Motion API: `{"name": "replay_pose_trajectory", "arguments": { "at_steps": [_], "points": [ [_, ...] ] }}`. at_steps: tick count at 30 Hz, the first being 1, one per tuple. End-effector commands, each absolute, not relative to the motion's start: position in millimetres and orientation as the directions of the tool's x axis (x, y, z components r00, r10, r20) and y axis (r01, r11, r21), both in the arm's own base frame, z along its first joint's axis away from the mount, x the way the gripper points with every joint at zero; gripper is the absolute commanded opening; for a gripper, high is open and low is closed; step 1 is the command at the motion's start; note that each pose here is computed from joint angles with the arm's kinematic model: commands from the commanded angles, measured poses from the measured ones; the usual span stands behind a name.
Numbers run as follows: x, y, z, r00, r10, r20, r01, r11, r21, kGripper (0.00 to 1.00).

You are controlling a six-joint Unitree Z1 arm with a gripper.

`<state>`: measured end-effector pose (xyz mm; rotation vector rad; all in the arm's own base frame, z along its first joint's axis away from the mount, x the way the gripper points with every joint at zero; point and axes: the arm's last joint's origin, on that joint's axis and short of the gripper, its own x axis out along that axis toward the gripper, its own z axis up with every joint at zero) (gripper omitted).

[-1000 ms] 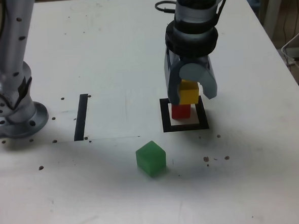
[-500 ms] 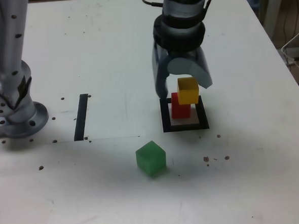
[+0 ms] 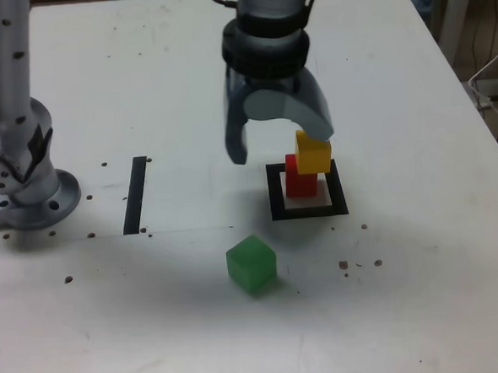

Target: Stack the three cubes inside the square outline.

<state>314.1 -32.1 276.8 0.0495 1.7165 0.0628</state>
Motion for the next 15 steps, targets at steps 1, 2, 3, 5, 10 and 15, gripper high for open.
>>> {"name": "replay_pose_trajectory", "arguments": {
  "at_steps": [1,2,3,5,10,15],
  "points": [
    [307.5,-35.5,282.4,-0.129,0.07,-0.9892,0.01,0.998,0.069,1.0],
    [304.6,-37.2,284.1,-0.124,0.073,-0.9896,0.017,0.997,0.071,1.0],
    [301.8,-39.4,286.0,-0.119,0.076,-0.99,0.025,0.997,0.074,1.0],
    [296.0,-44.5,289.8,-0.106,0.083,-0.9908,0.045,0.996,0.079,1.0],
    [280.8,-64.9,296.1,-0.075,0.098,-0.9923,0.12,0.989,0.089,1.0],
    [268.1,-91.2,294.5,-0.06,0.104,-0.9927,0.244,0.966,0.087,0.98]
  ]
}}
